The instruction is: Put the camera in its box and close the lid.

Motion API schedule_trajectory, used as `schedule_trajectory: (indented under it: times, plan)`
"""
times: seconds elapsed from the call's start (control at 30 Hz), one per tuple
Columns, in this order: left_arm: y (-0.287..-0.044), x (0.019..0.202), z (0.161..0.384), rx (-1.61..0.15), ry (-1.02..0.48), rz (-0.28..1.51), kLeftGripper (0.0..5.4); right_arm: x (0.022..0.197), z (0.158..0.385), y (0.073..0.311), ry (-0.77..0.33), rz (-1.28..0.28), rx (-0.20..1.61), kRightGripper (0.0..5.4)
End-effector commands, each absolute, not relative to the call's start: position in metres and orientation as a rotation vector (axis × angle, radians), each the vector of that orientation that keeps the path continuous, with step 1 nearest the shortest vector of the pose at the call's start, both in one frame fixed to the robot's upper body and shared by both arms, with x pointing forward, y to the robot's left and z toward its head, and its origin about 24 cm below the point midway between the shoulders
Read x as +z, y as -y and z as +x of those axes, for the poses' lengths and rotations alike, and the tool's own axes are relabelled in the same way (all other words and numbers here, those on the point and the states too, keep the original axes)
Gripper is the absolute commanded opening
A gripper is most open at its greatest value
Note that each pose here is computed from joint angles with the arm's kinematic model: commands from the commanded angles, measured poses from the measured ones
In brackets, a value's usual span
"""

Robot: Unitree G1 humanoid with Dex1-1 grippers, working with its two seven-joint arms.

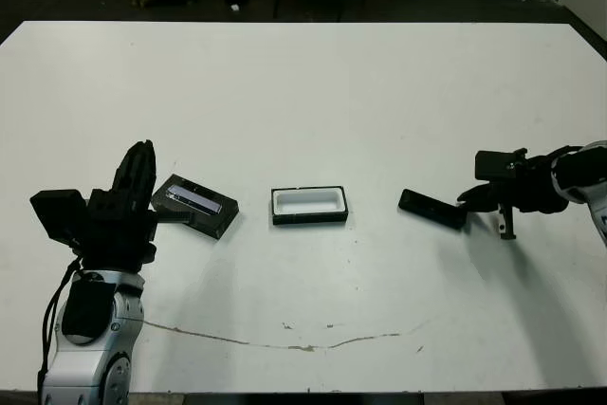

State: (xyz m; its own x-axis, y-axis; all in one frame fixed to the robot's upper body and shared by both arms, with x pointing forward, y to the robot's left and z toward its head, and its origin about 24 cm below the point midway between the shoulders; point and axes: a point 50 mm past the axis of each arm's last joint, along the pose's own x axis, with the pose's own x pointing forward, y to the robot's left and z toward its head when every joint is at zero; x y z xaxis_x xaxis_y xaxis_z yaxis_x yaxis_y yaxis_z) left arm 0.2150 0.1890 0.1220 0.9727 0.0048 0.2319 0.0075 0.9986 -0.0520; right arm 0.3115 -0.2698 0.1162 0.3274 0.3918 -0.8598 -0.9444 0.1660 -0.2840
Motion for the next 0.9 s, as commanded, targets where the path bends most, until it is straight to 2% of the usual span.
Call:
schedule_trajectory:
  times: [0.03,0.5,0.67,0.73,0.8,0.9]
  plan:
    - [-0.19,0.119,0.214,0.003,0.214,-0.043,0.0,0.11,0.302,0.275,-0.776,-0.934,1.092,0.02]
    - [-0.189,0.12,0.215,-0.003,0.217,-0.042,0.0,0.11,0.291,0.265,-0.837,-0.861,1.138,0.02]
    - [-0.189,0.121,0.214,0.001,0.214,-0.042,0.0,0.111,0.291,0.264,-0.824,-0.964,1.149,0.02]
    - [-0.189,0.12,0.215,0.001,0.215,-0.044,0.0,0.109,0.292,0.267,-0.817,-0.971,1.112,0.02]
    - [-0.189,0.12,0.215,-0.001,0.215,-0.044,0.0,0.106,0.294,0.271,-0.763,-1.017,1.019,0.02]
    - [-0.189,0.12,0.214,0.002,0.214,-0.043,0.0,0.107,0.296,0.278,-0.685,-1.152,0.862,0.02]
